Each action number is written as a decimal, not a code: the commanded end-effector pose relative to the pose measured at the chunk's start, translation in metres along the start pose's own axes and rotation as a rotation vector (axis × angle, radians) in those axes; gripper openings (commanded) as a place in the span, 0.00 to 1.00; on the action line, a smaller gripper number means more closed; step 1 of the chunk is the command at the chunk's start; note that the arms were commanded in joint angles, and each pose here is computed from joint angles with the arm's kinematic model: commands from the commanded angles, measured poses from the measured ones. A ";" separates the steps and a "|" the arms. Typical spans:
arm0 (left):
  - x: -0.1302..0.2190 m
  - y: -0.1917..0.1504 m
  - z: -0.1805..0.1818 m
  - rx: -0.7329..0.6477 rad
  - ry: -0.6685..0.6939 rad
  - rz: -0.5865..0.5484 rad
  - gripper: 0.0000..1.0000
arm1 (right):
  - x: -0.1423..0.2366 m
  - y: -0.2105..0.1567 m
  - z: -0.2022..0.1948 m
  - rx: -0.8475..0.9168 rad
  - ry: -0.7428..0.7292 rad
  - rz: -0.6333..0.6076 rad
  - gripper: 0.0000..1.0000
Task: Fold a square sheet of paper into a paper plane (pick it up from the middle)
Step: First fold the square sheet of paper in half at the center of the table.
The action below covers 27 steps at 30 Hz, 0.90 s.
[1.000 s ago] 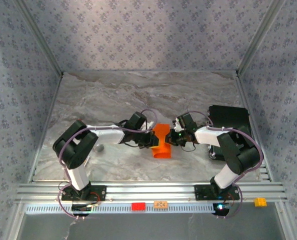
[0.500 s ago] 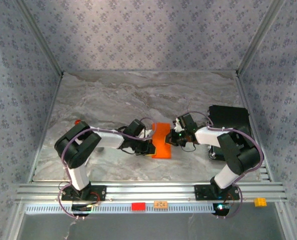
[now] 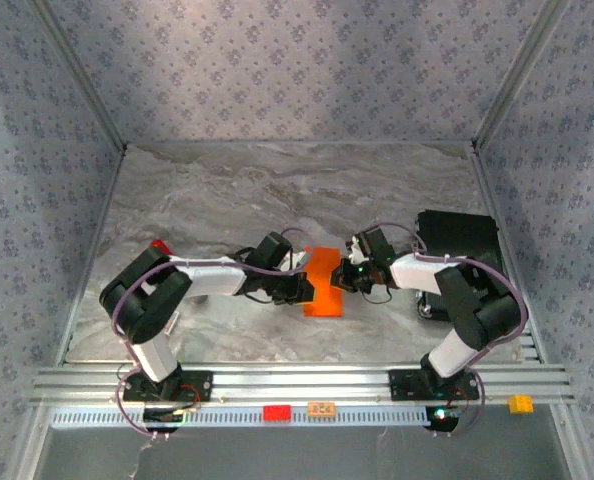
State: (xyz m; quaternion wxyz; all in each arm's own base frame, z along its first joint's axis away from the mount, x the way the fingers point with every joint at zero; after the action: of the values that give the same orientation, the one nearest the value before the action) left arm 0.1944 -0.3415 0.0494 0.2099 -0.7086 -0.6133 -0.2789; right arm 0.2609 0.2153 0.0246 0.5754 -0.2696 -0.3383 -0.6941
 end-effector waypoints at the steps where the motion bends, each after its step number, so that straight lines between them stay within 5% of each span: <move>1: -0.013 -0.017 0.009 0.012 0.020 0.079 0.07 | -0.001 -0.032 -0.051 -0.094 -0.193 0.078 0.00; 16: -0.012 -0.062 0.046 -0.029 0.149 0.157 0.09 | -0.001 -0.032 -0.053 -0.098 -0.199 0.077 0.00; 27: 0.030 -0.003 -0.020 -0.090 -0.009 -0.075 0.10 | 0.001 -0.031 -0.054 -0.093 -0.196 0.082 0.00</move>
State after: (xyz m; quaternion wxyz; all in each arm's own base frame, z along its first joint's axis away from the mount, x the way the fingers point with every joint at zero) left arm 0.1678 -0.3262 0.0626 0.1842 -0.7106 -0.5998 -0.3184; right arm 0.2604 0.2125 0.0241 0.5742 -0.2717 -0.3356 -0.6956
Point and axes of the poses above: each hand's point on the last joint's axis, 136 mm out from that joint toward the fingers, its own x axis back along the fingers, its own z axis along the line the jaws close on, y = z × x, the point moved 1 cm from there along x, back along the fingers, and after that the axes turned 2 degrees about x, right-handed, at the moved point
